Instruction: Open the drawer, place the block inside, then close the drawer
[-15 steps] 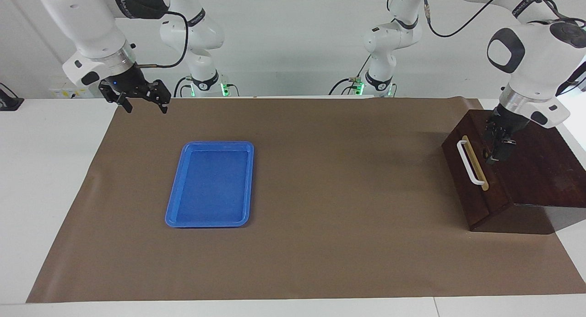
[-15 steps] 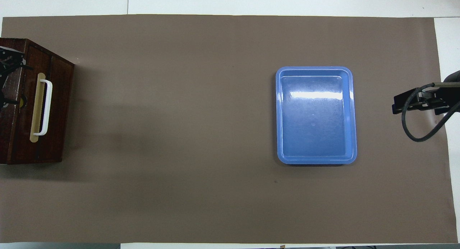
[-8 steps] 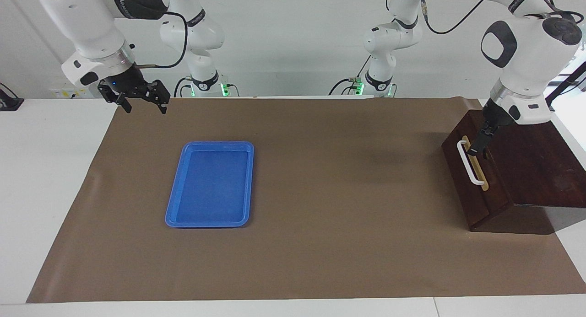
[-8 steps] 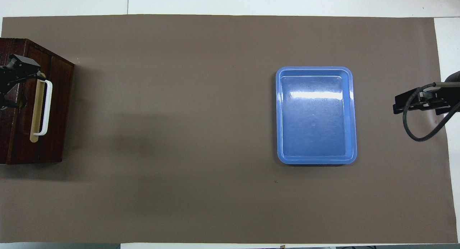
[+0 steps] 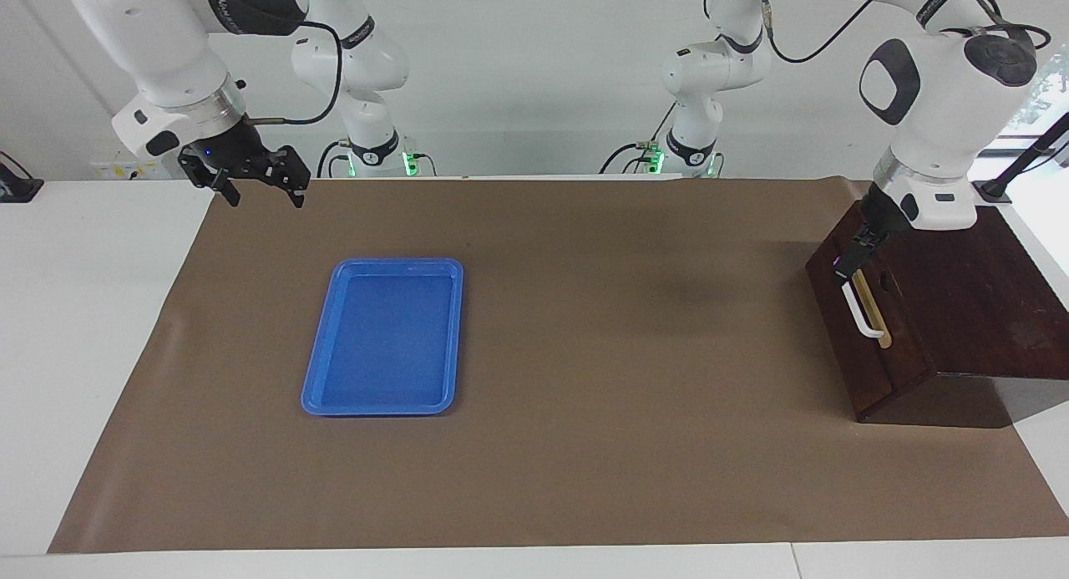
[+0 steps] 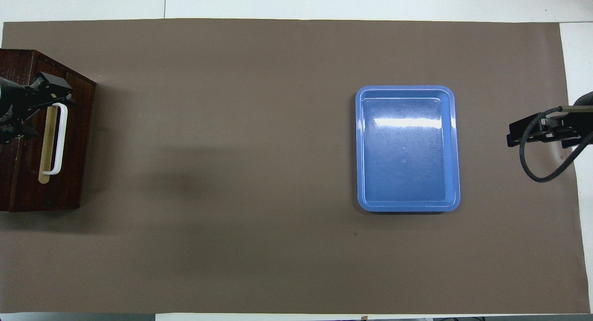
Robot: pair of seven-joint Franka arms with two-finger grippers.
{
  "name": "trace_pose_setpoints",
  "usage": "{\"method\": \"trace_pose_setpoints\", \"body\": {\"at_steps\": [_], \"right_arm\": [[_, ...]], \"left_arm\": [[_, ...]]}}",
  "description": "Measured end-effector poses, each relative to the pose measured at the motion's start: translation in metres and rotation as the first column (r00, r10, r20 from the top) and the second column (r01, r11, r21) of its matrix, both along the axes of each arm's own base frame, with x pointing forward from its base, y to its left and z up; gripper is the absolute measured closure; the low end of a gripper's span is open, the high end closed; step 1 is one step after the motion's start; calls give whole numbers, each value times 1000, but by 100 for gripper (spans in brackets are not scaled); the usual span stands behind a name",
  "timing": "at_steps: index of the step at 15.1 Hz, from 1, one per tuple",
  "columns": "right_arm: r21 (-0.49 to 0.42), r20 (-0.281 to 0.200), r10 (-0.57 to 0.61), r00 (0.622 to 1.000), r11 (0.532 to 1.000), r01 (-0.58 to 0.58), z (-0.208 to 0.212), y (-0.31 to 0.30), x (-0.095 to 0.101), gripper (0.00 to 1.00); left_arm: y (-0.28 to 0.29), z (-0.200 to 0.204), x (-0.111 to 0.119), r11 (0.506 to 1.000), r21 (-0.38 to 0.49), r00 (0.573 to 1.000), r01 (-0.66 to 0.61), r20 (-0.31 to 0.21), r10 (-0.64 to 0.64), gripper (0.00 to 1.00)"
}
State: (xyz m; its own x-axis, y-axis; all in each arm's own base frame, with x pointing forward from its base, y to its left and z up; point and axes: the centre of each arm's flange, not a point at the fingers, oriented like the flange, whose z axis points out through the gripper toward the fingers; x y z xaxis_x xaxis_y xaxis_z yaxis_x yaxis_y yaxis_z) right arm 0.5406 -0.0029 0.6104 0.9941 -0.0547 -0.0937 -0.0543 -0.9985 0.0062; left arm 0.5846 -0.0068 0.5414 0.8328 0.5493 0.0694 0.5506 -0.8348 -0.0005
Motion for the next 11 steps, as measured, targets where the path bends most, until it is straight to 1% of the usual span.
{"method": "trace_pose_setpoints", "body": {"at_steps": [2,4,7,9,11], "right_arm": [[0,1,0,1000,1000,0,0,0,0,0],[0,1,0,1000,1000,0,0,0,0,0],[0,1,-1,1000,1000,1,0,0,0,0],[0,1,-1,1000,1000,1,0,0,0,0],[0,2,-1,1000,1000,1,0,0,0,0]], "left_arm": [[-3,-1,-2,996,-10,996,86,-18,-86,0],[-5,-2,-4,982,-18,981,189,-38,-190,0],[-7,5,-11,937,-23,935,349,-59,-350,0],[-10,12,-17,907,-32,905,419,-58,-421,0],[-14,20,-20,895,-58,895,443,-32,-445,0]]}}
